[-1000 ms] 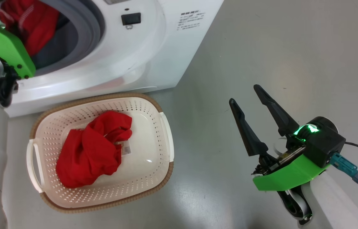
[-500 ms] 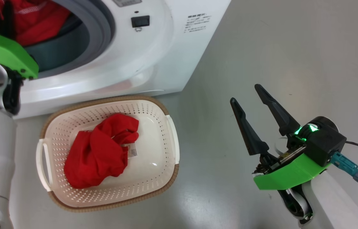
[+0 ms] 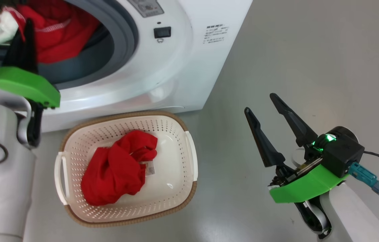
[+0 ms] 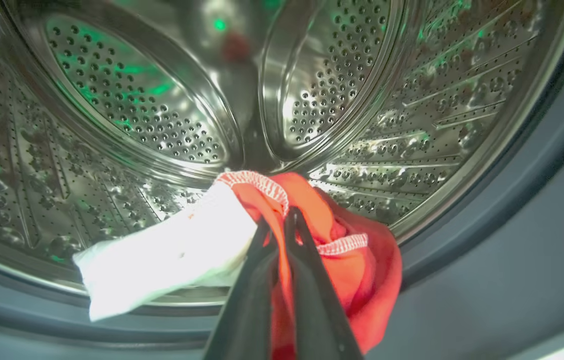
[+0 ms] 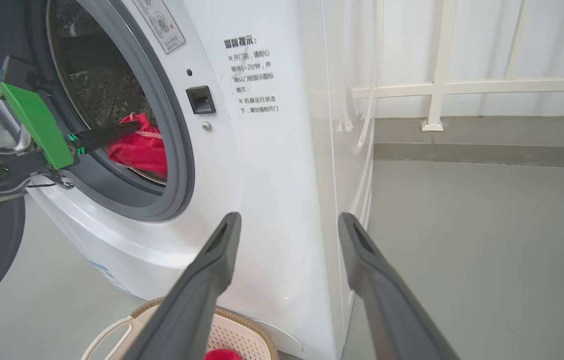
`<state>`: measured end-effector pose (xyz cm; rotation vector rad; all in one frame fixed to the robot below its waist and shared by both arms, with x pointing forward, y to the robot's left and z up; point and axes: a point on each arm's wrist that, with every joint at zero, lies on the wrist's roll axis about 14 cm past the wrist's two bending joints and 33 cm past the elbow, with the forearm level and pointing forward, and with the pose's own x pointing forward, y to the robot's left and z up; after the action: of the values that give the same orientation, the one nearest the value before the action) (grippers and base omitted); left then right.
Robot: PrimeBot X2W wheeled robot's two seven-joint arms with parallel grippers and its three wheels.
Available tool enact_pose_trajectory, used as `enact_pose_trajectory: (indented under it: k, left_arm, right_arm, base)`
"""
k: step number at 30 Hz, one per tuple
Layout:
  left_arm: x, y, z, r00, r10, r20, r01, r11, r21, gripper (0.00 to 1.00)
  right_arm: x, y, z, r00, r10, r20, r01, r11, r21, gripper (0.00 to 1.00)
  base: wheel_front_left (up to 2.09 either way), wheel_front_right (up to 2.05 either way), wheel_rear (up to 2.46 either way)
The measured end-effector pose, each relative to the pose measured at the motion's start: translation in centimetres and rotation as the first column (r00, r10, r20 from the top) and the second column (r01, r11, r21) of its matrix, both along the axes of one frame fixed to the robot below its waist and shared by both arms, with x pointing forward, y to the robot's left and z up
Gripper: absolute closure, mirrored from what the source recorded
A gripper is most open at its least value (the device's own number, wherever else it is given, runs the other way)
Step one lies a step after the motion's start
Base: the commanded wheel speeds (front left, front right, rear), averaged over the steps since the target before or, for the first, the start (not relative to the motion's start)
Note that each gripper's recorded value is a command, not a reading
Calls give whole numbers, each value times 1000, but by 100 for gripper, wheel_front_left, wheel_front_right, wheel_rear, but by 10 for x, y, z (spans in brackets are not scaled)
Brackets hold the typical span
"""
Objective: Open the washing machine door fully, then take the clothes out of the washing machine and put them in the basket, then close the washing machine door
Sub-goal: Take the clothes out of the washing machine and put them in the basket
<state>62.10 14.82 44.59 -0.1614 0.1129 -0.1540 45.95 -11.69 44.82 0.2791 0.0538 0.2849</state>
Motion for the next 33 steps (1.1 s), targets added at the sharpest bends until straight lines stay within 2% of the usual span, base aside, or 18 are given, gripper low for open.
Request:
enact_pose_trajectory:
  k: [7, 9, 10, 11, 33]
  left_arm:
    - [-20, 2, 33, 994, 12, 111, -9, 1000, -21, 100]
    - [-29, 4, 37, 992, 21, 125, -17, 999, -29, 91]
    - [-33, 5, 38, 991, 26, 131, -22, 999, -32, 91]
    - [-38, 6, 39, 990, 32, 136, -28, 999, -33, 100]
    - [-130, 4, 76, 971, 53, 232, -43, 998, -48, 100]
  right_arm:
    - [-3, 3, 13, 1000, 11, 29, -11, 1000, 1, 0]
    - [-4, 4, 17, 999, 14, 38, -14, 1000, 2, 0]
    - [-4, 5, 18, 999, 14, 41, -14, 1000, 2, 0]
    - [-5, 5, 19, 999, 15, 42, -15, 1000, 3, 0]
    - [-32, 11, 49, 995, 23, 96, -24, 1000, 14, 0]
  base:
    - [0, 0, 0]
    - [0, 0, 0]
    - [0, 0, 0]
    - [0, 0, 0]
    - [0, 0, 0]
